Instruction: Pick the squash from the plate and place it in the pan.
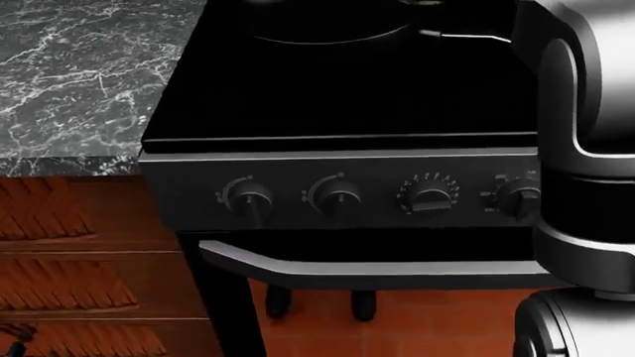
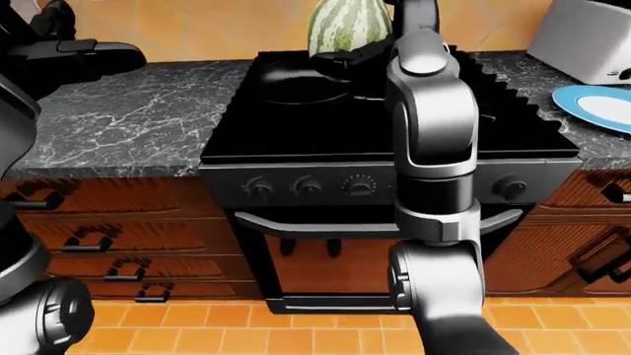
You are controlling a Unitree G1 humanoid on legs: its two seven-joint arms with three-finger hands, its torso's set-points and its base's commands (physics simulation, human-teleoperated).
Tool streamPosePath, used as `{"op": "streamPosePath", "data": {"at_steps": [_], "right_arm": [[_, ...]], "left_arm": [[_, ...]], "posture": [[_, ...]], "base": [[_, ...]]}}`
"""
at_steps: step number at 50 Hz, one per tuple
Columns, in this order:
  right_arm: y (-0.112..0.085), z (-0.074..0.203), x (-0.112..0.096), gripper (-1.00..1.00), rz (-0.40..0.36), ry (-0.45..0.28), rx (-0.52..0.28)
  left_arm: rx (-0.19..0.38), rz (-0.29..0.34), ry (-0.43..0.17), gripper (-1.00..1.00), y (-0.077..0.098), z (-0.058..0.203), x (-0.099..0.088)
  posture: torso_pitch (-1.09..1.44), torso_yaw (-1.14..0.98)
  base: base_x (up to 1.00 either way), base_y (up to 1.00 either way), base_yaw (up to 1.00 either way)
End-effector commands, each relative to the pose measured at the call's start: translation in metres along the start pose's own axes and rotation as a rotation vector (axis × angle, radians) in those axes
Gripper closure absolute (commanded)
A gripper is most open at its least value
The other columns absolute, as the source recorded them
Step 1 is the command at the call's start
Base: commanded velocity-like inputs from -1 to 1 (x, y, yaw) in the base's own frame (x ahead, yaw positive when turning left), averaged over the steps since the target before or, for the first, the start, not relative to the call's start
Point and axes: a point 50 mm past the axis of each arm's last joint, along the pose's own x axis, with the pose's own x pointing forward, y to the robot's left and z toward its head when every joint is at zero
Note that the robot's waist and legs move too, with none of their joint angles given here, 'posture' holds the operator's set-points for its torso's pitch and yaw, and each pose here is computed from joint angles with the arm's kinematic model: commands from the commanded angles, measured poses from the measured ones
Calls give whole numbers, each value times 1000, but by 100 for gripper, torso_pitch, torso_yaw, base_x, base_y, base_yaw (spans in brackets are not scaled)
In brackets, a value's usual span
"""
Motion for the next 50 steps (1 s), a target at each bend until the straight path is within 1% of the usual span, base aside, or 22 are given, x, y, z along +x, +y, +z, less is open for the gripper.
{"op": "streamPosePath", "data": {"at_steps": [1,10,30,50], "right_arm": [[4,29,-7,100,25,-136,21],[4,32,-8,100,24,-139,20],[5,28,-7,100,27,-135,22],[4,34,-8,100,27,-143,21]], "left_arm": [[-7,24,-62,-100,4,13,-1],[-7,25,-63,-100,5,14,-2],[-8,26,-64,-100,5,14,-1],[-10,27,-63,-100,5,15,-1]], "posture": [[0,0],[0,0],[0,0],[0,0]], "base": [[14,0,0],[13,0,0],[14,0,0],[5,0,0]]}}
